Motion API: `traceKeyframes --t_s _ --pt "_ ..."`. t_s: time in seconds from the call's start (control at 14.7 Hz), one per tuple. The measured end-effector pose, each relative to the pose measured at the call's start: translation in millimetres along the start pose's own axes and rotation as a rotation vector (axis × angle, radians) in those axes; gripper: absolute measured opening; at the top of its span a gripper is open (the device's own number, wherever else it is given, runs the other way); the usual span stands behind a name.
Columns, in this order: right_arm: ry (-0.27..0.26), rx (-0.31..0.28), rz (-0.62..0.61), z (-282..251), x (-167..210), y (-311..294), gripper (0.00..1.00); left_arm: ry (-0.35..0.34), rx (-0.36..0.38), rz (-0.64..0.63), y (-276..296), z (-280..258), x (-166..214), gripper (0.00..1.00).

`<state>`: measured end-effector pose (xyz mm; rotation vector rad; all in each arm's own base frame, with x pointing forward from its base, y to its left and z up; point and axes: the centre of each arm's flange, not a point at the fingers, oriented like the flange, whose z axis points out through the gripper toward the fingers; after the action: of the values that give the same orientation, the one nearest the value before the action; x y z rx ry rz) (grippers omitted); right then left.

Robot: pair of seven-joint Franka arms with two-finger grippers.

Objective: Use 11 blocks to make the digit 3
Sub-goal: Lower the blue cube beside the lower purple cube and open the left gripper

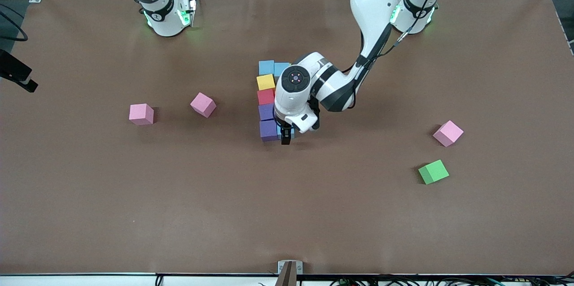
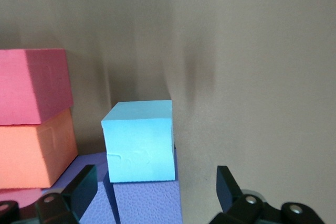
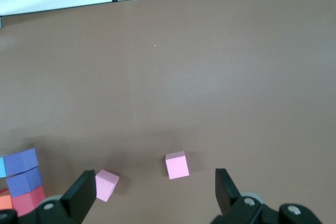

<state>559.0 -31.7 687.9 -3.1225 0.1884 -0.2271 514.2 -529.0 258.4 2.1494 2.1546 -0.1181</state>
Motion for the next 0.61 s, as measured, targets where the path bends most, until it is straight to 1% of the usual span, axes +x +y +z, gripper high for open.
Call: traceKeyframes --t_s 0.2,0.34,0.48,0.61 --pt "0.0 0.0 0.0 0 0 0 1.0 0.025 -0.008 -0.01 12 -24 12 1.0" --pt "0.0 0.0 0.0 0 0 0 1.0 0.053 -0.026 -0.005 29 -38 31 1.0" --pt "0.0 0.0 0.0 0 0 0 1.0 0.08 -0.036 0.018 50 -50 58 1.0" --pt "0.0 0.0 0.0 0 0 0 1.0 0.116 -0.016 0.059 73 -61 93 1.0"
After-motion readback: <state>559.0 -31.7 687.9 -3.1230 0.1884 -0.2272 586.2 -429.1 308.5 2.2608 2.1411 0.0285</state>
